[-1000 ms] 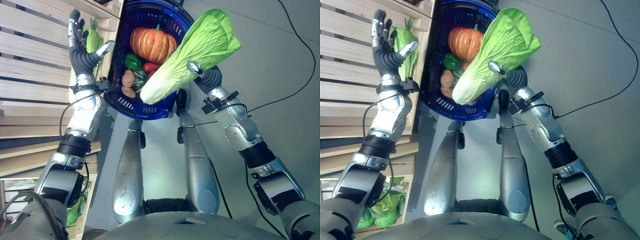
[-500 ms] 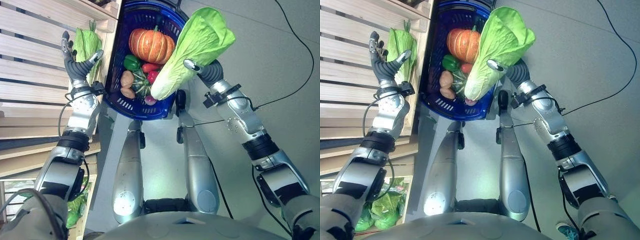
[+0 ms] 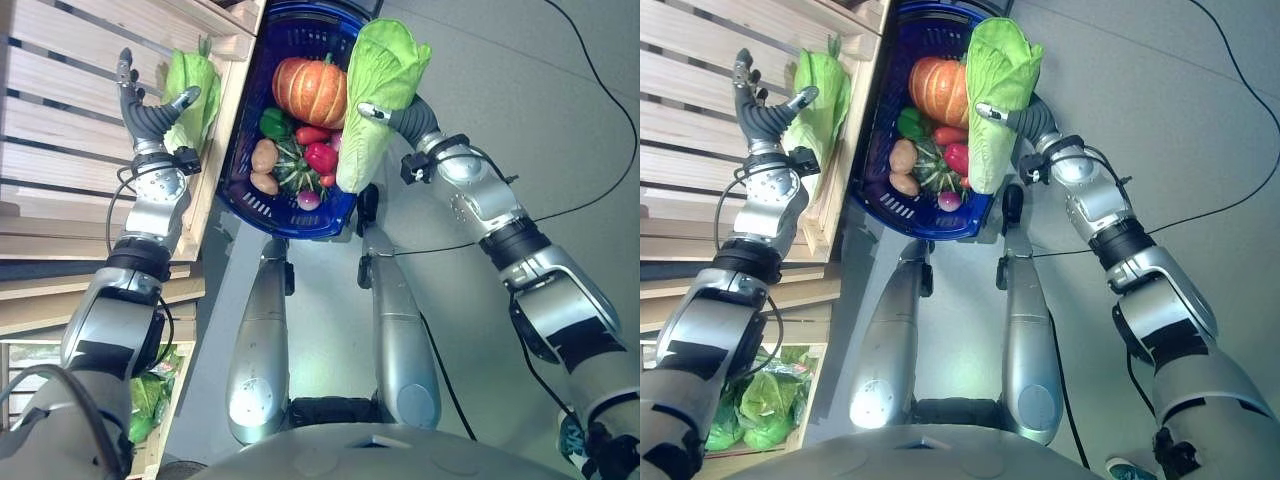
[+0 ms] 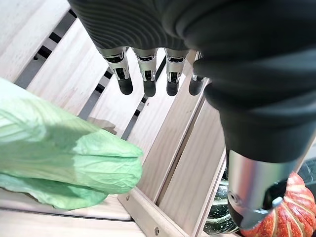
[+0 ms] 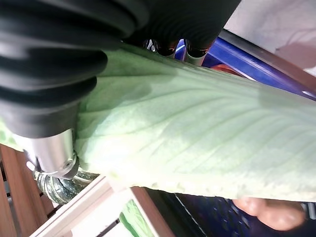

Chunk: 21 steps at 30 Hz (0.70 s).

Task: Pick up fruits and vegetables into the basket

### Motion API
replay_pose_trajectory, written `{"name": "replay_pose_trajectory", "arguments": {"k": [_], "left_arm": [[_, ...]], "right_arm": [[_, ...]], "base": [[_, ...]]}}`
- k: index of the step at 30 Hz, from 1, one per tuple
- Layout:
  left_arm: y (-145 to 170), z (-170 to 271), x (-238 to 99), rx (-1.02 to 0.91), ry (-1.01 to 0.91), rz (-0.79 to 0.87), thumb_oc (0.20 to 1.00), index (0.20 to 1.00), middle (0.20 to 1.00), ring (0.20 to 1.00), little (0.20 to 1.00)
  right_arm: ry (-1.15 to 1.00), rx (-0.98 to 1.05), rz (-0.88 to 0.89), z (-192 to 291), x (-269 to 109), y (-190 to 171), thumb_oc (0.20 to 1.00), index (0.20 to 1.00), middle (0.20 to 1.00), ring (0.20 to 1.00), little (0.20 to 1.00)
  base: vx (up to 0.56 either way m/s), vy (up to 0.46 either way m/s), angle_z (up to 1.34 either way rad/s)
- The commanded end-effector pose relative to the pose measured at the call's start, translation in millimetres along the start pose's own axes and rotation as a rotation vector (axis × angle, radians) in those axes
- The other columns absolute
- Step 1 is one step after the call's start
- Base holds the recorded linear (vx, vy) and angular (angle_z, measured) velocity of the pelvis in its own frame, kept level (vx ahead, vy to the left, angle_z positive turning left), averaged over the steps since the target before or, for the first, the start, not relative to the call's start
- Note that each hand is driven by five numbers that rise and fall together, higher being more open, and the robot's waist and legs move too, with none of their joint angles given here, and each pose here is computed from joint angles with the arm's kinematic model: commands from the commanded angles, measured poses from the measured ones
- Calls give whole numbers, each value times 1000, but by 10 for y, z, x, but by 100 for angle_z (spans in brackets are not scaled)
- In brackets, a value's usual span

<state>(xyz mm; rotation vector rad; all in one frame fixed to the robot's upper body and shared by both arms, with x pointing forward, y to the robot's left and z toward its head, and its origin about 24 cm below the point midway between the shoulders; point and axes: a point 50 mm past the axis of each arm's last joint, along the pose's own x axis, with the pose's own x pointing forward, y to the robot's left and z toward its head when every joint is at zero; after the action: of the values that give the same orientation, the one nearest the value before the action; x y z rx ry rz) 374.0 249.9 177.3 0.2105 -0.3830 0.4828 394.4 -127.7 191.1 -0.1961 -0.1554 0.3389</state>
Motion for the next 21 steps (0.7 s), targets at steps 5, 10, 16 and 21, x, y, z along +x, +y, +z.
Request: {"name": "replay_pose_trajectory", "arguments": {"k": [5, 10, 16, 21], "left_arm": [[-47, 26, 37, -22, -9, -18, 1000, 1000, 1000, 1000, 1000], [-144, 59, 39, -33, -17, -40, 1000, 1000, 1000, 1000, 1000], [-216, 80, 24, -40, -30, -56, 1000, 1000, 1000, 1000, 1000], [-296, 103, 3, -57, -41, -68, 1000, 1000, 1000, 1000, 1000]], "right_arm": [[56, 51, -23, 17, 157, -4, 200, 200, 200, 200, 200], [134, 37, -49, -100, 189, -84, 200, 200, 200, 200, 200], [206, 46, -82, -190, 187, -183, 200, 200, 200, 200, 200], [276, 47, -122, -299, 165, -246, 200, 200, 200, 200, 200]], "base": [[17, 0, 5], [9, -2, 10], [1, -1, 2], [3, 10, 7]]}}
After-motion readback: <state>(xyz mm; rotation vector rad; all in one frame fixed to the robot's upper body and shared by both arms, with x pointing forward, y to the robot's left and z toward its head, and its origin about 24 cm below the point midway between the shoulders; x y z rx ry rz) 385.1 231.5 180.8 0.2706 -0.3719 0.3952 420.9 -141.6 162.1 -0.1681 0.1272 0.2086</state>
